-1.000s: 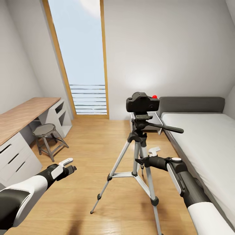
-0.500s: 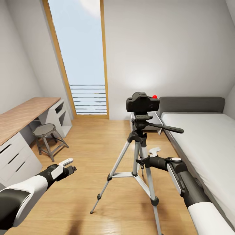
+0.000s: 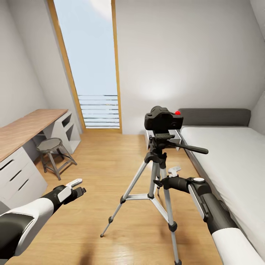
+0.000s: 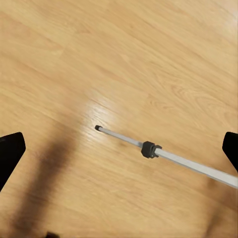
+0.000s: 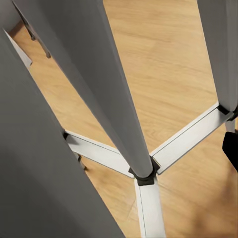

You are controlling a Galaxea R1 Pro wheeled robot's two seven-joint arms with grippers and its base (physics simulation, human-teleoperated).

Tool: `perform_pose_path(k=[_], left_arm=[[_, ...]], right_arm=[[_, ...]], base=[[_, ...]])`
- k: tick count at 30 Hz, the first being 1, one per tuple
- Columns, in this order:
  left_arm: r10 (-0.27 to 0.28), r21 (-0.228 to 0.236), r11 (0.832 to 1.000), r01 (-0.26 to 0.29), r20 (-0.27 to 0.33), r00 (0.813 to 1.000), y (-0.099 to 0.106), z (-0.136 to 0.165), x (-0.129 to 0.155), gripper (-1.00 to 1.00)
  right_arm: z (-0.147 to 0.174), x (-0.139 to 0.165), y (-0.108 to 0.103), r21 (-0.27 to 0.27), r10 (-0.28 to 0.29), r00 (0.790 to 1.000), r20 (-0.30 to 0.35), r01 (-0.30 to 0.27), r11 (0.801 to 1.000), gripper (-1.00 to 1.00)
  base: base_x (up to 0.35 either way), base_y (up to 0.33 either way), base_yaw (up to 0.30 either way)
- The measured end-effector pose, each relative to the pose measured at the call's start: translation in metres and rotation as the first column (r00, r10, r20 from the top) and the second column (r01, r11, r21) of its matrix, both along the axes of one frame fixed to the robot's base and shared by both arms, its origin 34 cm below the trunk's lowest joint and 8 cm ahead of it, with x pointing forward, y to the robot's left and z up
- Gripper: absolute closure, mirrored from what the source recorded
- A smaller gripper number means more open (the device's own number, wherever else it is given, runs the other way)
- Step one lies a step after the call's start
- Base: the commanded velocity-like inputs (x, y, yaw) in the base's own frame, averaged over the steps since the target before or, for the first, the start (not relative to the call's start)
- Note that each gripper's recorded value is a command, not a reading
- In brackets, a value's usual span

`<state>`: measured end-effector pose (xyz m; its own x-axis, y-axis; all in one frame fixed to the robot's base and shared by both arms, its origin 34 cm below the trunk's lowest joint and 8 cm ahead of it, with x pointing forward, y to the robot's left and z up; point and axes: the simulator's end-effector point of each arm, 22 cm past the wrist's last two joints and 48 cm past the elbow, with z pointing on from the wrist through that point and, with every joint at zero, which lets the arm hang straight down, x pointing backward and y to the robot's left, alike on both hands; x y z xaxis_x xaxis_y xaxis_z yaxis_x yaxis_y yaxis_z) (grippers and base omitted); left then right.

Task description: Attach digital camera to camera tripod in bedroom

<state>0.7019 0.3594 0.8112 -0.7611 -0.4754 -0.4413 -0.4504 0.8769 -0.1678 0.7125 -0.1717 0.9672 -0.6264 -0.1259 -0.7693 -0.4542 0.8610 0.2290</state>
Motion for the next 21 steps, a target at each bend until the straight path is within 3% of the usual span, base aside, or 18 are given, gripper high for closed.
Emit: perform_pose_path(k=[15,21], left_arm=[[0.001,-0.001,1.0,-0.001,0.001,1.0,-0.0001,0.0001,0.0002,-1.0],[0.0,-0.001,1.0,0.0,0.0,1.0,-0.0007,-0.0003,0.0004,-1.0]], right_arm=[[0.0001,0.0001,-0.0002,0.0,0.0,1.0,0.0,0.0,1.0,-1.0],[-0.0002,0.0005,-0.0004,-0.001,-0.001,1.0,0.0,0.001,1.0,-1.0]], base=[[-0.004,-0.002,0.0],[-0.155,-0.075,0.0]])
